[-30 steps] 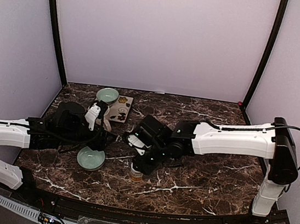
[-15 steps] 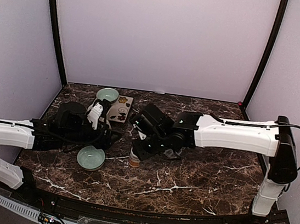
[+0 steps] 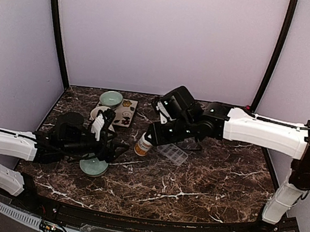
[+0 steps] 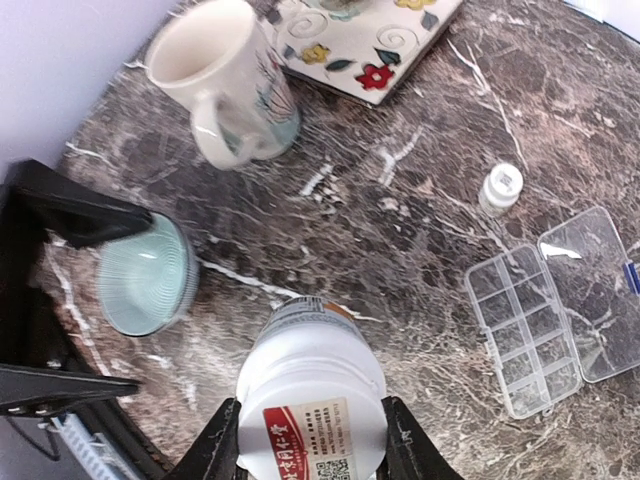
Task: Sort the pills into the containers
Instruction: Pick up the pill bottle from the center of the board, then pass from the right arm to the left
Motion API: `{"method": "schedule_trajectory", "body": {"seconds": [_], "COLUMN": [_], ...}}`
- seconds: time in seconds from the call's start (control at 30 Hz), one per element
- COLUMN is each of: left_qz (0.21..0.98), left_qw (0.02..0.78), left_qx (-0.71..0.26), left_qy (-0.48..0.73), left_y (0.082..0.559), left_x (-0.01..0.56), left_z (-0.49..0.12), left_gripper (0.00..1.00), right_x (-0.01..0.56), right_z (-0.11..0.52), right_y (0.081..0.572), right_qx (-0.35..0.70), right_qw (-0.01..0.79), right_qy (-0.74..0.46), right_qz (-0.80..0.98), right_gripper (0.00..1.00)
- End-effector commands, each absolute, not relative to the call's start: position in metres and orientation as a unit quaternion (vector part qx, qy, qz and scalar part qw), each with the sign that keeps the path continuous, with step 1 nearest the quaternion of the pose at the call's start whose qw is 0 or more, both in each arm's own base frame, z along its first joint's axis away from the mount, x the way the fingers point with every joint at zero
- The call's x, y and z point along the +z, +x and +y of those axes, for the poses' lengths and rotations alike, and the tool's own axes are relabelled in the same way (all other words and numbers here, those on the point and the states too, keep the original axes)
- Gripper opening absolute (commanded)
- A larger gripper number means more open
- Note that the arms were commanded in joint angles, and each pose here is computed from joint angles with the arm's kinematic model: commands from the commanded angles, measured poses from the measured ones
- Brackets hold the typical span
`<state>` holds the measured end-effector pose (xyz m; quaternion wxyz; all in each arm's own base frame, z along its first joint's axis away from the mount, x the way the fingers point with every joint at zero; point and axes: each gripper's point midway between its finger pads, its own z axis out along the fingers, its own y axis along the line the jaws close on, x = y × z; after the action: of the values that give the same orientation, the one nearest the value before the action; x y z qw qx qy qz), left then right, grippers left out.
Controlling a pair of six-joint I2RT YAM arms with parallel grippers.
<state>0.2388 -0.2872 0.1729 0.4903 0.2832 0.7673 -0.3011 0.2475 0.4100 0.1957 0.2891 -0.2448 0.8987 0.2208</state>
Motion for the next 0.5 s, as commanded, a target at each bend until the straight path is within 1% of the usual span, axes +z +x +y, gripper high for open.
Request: {"method": "schedule_trajectory", "body": {"seconds": [0.0,0.13,0.23,0.27,0.47], "left_qz": [0.707,0.689,0.679,0.675,0.659], "left_qw": [0.523,0.533,0.535,0.534,0.537], "left_qx": [-0.356,-0.364,-0.368,-0.371,-0.376], "left_qy": [0.317,0.328,0.343,0.348,0.369], "left_y": [0.224,0.223,0.223,0.222,0.224], "left_x": [0.2,0.207,0.211,0.213,0.219], "left_z": [-0.302,-0.308,-0.314,-0.317,-0.328], "left_gripper": [0.86,0.89,0.92,0.93,0.95], "right_x": [0.244,0.258,0.256,0.27,0.28], "right_z": [0.413,0.409,0.41,0.407,0.405], "right_y": [0.245,0.241,0.239,0.236,0.23], "right_qx": [0.304,0.322,0.329,0.341,0.371], "right_qw": [0.31,0.31,0.303,0.311,0.307], "right_qy": [-0.229,-0.233,-0.238,-0.238,-0.236], "right_qz": [0.871,0.864,0.862,0.855,0.844], "right_gripper": [0.03,0.03,0.03,0.03,0.03]}}
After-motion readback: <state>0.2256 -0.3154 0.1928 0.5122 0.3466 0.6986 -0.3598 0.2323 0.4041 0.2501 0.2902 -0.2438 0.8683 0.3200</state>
